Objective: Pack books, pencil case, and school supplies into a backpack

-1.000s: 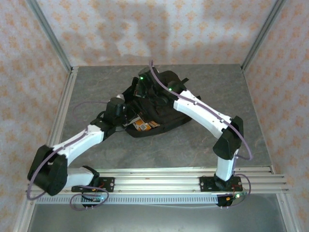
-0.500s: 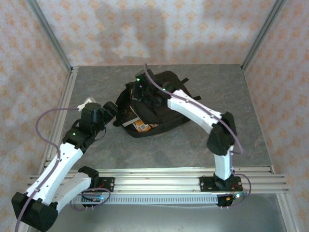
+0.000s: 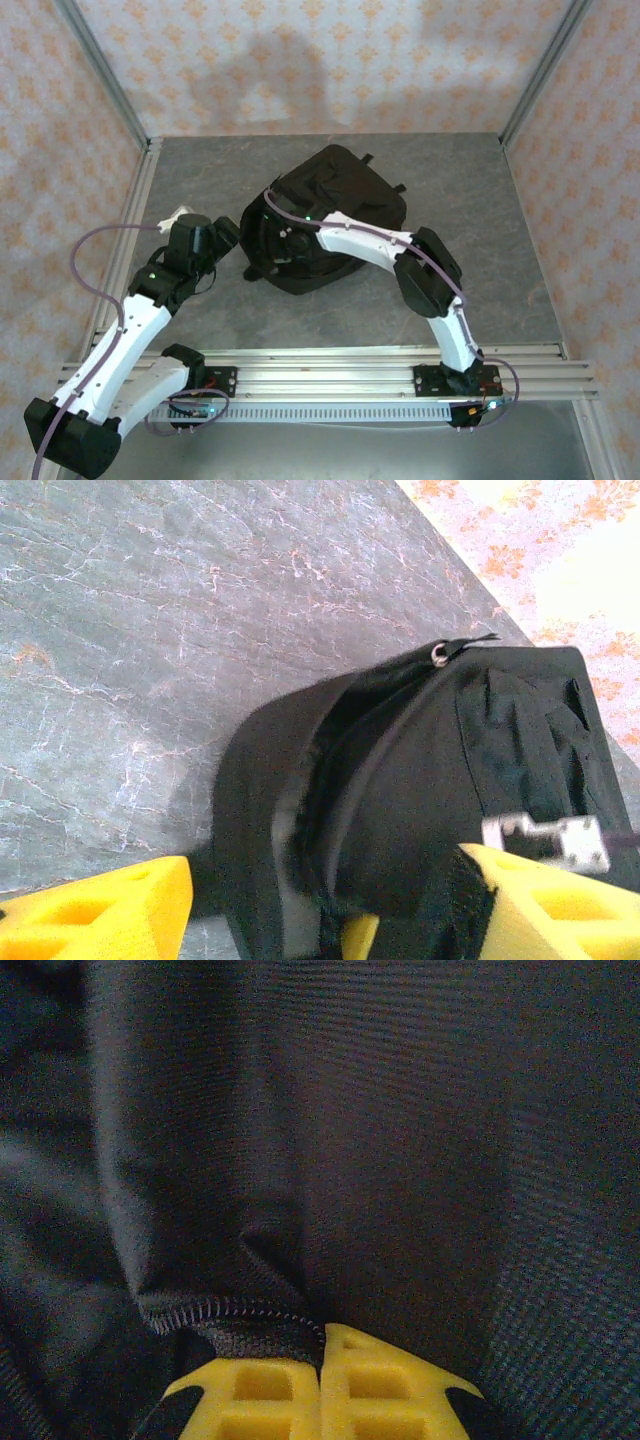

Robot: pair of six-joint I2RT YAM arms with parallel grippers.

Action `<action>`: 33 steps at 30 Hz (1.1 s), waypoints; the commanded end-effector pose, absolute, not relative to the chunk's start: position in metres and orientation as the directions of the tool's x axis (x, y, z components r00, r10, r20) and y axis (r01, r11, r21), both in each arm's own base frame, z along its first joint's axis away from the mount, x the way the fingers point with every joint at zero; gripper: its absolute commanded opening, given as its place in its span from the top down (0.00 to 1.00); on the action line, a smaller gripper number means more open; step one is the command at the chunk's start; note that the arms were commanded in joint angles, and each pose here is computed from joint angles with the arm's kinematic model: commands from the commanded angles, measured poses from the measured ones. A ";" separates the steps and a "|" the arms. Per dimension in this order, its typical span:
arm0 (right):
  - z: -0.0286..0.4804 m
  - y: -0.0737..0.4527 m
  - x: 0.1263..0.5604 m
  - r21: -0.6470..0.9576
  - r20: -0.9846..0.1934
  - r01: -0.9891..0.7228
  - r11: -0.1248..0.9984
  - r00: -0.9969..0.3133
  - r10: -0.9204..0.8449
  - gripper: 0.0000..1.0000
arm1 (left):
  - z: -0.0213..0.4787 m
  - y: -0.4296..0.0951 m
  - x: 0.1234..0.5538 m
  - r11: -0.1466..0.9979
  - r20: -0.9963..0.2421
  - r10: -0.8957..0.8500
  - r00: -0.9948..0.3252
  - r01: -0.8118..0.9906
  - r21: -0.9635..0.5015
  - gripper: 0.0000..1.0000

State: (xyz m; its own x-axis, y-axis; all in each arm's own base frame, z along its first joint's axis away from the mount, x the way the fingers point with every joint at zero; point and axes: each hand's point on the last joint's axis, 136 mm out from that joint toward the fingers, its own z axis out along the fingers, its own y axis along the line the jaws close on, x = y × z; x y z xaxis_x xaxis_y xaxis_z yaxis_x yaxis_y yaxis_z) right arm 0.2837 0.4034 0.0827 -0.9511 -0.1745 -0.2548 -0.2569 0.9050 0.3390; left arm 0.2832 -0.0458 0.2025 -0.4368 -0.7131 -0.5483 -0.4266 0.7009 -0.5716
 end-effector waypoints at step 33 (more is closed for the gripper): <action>0.192 0.201 0.277 0.105 -0.647 -0.364 0.925 -0.731 -0.214 0.42 | 0.155 -0.126 0.317 0.760 -0.441 -0.607 -0.661 -0.321 -0.565 0.36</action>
